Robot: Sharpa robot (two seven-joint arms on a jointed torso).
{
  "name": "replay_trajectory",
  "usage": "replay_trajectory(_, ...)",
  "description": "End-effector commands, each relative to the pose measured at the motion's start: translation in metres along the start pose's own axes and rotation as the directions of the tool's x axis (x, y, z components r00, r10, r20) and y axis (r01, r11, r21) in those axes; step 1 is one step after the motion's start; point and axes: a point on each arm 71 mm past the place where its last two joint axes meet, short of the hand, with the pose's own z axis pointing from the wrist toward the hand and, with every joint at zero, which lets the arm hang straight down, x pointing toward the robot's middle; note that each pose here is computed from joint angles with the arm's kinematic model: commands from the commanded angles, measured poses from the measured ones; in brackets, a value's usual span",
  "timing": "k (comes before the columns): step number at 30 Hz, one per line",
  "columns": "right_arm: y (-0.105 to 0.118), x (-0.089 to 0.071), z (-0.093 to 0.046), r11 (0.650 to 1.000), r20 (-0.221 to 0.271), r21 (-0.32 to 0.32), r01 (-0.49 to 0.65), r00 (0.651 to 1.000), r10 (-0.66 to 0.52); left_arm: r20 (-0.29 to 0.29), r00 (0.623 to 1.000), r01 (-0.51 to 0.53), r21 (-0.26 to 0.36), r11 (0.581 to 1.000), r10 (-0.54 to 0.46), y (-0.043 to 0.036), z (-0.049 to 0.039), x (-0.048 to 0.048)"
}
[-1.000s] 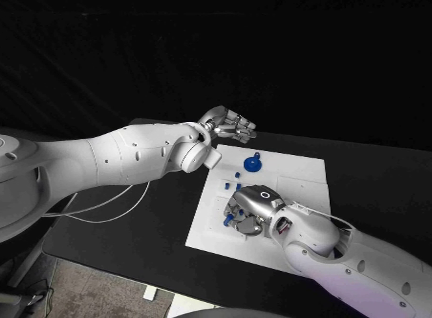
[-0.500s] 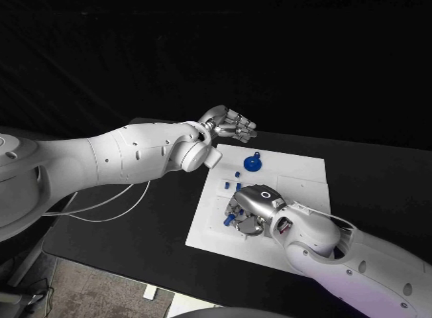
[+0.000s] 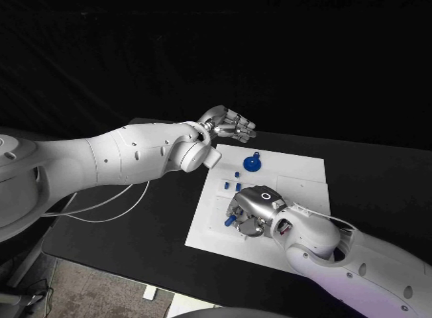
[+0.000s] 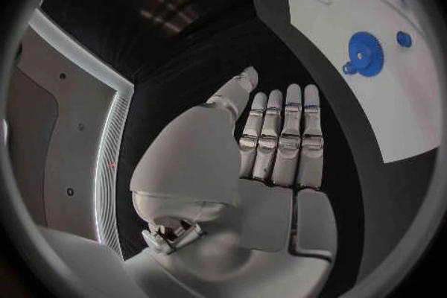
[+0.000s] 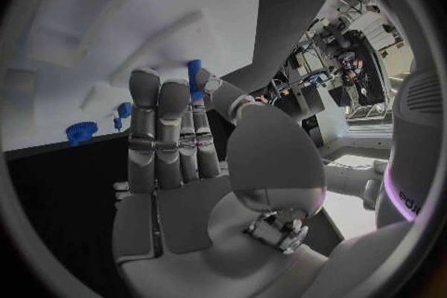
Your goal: Assemble the parts on the task board
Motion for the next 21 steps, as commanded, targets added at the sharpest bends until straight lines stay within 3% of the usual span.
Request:
replay_trajectory(1, -0.002, 0.002, -0.001, 0.999, -0.019, 0.016, 0.03, 0.999, -0.03, -0.012, 1.0, 0.009, 0.01, 1.0, -0.009, -0.0026, 0.0007, 0.0015)
replay_trajectory(21, 0.008, 0.012, 0.006, 0.999, -0.082, -0.013, 0.046, 0.995, -0.047, -0.017, 1.0, 0.01, 0.01, 1.0, -0.01, -0.0032, 0.0013, 0.0035)
